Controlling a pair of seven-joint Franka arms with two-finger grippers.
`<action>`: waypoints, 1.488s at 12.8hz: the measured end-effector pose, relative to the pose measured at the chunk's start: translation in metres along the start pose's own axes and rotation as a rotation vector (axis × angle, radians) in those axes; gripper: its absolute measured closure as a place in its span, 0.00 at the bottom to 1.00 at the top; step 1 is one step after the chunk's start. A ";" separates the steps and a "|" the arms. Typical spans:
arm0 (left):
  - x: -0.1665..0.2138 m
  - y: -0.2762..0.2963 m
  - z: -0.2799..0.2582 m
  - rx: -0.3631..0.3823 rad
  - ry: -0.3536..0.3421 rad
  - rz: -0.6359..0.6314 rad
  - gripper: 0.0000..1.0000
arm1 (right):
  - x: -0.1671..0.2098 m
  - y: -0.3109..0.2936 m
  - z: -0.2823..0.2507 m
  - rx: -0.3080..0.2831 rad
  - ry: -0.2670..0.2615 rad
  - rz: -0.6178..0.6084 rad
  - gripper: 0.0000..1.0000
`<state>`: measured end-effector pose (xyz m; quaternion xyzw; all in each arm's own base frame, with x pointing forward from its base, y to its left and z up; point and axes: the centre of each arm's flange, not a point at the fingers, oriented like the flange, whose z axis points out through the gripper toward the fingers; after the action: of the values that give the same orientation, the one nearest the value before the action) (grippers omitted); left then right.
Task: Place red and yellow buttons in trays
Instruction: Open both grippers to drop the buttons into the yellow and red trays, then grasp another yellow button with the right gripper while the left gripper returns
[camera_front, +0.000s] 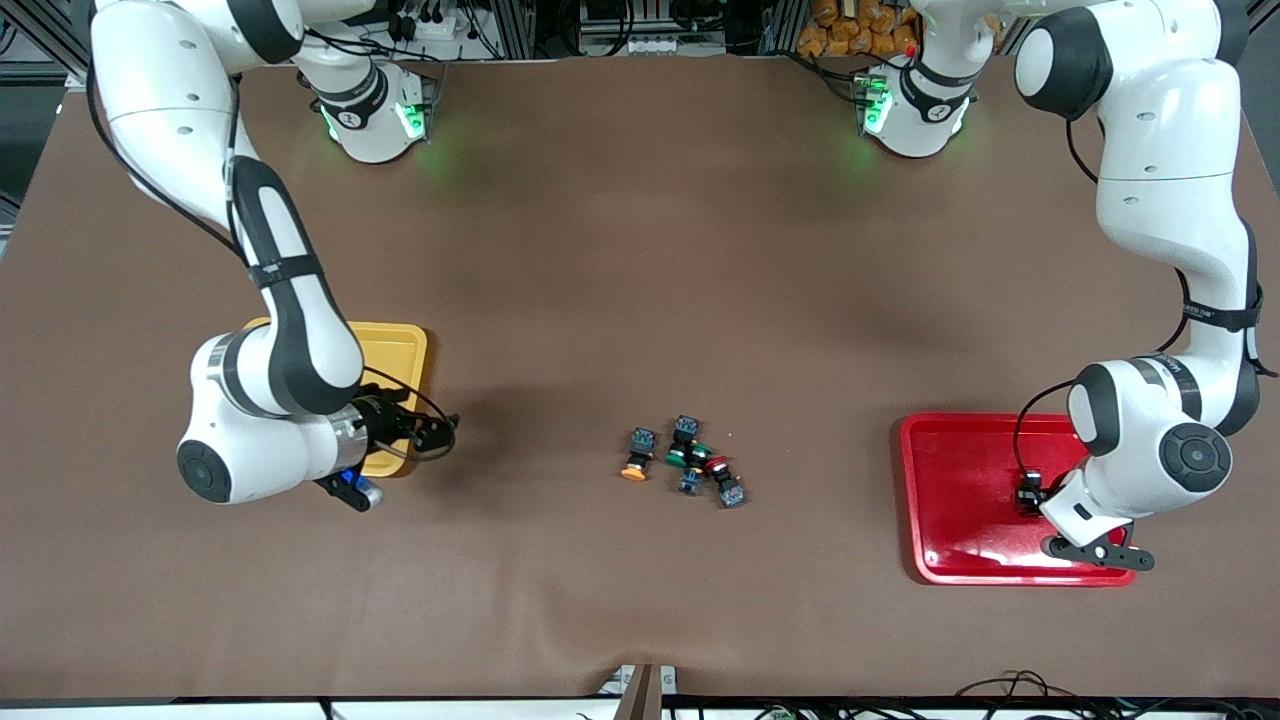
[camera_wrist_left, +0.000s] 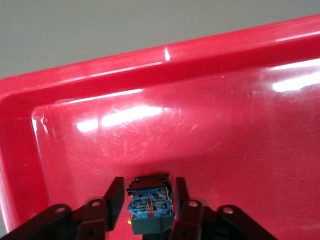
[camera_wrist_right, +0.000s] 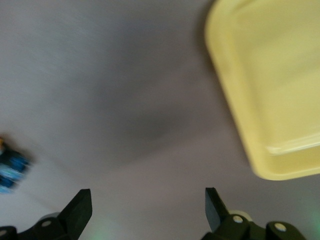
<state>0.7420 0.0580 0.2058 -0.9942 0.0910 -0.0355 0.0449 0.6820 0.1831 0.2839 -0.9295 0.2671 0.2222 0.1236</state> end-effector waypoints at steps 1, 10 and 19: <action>0.003 0.003 -0.004 -0.003 0.008 0.003 0.36 | -0.013 -0.025 0.005 0.033 0.056 0.024 0.00; 0.033 0.102 -0.062 -0.068 0.088 -0.199 0.00 | -0.131 -0.177 0.132 0.252 0.374 0.024 0.00; 0.031 0.271 -0.076 -0.123 0.058 -0.635 0.00 | -0.150 -0.200 0.221 0.140 0.502 -0.133 0.22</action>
<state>0.7187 -0.2195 0.2571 -0.9723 -0.2206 -0.0703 -0.0312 0.6020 0.4913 0.1857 -0.9601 0.2427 -0.0428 0.1320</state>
